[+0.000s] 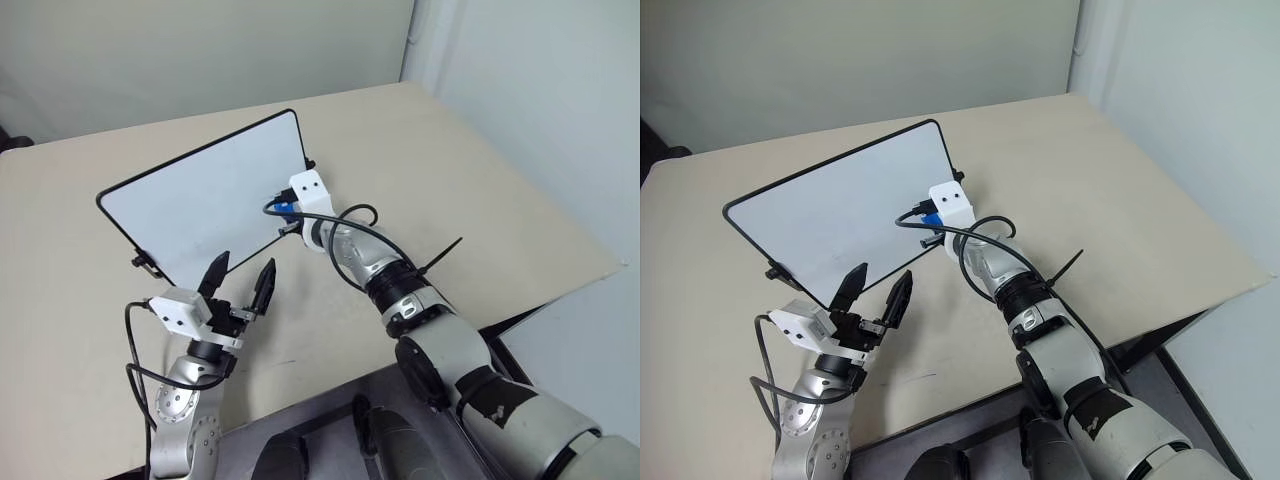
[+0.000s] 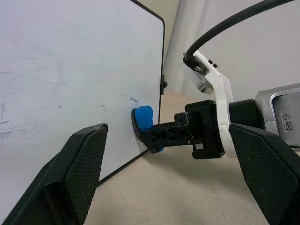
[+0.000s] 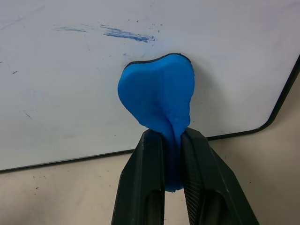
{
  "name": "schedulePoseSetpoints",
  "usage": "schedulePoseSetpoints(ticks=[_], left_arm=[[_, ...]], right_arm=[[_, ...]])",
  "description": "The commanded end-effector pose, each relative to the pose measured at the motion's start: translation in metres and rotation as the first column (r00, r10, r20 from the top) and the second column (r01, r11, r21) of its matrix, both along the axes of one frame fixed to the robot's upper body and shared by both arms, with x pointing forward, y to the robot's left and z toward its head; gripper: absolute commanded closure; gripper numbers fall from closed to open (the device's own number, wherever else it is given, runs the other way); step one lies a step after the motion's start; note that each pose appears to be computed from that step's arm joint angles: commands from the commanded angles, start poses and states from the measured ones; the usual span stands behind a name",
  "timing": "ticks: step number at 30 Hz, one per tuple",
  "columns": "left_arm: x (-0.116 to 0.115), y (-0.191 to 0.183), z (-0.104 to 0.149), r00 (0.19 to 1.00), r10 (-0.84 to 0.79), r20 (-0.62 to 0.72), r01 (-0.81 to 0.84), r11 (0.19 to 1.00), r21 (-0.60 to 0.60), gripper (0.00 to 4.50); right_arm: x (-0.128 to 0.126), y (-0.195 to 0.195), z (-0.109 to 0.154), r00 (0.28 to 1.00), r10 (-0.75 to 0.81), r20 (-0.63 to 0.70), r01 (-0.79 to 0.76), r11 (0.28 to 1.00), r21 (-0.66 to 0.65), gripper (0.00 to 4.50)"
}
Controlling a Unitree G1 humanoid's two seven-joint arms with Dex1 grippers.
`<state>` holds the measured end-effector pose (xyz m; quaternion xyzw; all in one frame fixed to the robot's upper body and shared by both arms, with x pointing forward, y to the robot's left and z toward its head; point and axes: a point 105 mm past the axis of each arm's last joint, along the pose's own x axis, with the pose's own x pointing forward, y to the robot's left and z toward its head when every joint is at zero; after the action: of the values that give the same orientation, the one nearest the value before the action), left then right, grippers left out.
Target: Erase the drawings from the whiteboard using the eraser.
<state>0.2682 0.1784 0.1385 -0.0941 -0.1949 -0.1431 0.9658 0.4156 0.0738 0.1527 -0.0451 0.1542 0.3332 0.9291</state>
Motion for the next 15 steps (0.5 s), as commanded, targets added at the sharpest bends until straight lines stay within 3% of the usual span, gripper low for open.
schedulePoseSetpoints(ticks=[1, 9, 15], left_arm=[[-0.001, -0.001, 0.007, 1.000, -0.006, 0.031, 0.005, 1.000, 0.009, 0.00], [-0.001, 0.000, 0.007, 1.000, -0.006, 0.030, 0.006, 1.000, 0.009, 0.00], [-0.001, 0.000, 0.007, 1.000, -0.008, 0.030, 0.008, 1.000, 0.008, 0.00]], right_arm=[[-0.015, 0.029, 0.051, 0.986, 0.107, 0.128, -0.121, 0.987, 0.104, 4.26], [-0.025, 0.033, 0.074, 0.972, 0.154, 0.176, -0.181, 0.973, 0.147, 4.26], [-0.017, 0.025, 0.036, 0.988, 0.120, 0.101, -0.127, 0.990, 0.059, 4.26]])
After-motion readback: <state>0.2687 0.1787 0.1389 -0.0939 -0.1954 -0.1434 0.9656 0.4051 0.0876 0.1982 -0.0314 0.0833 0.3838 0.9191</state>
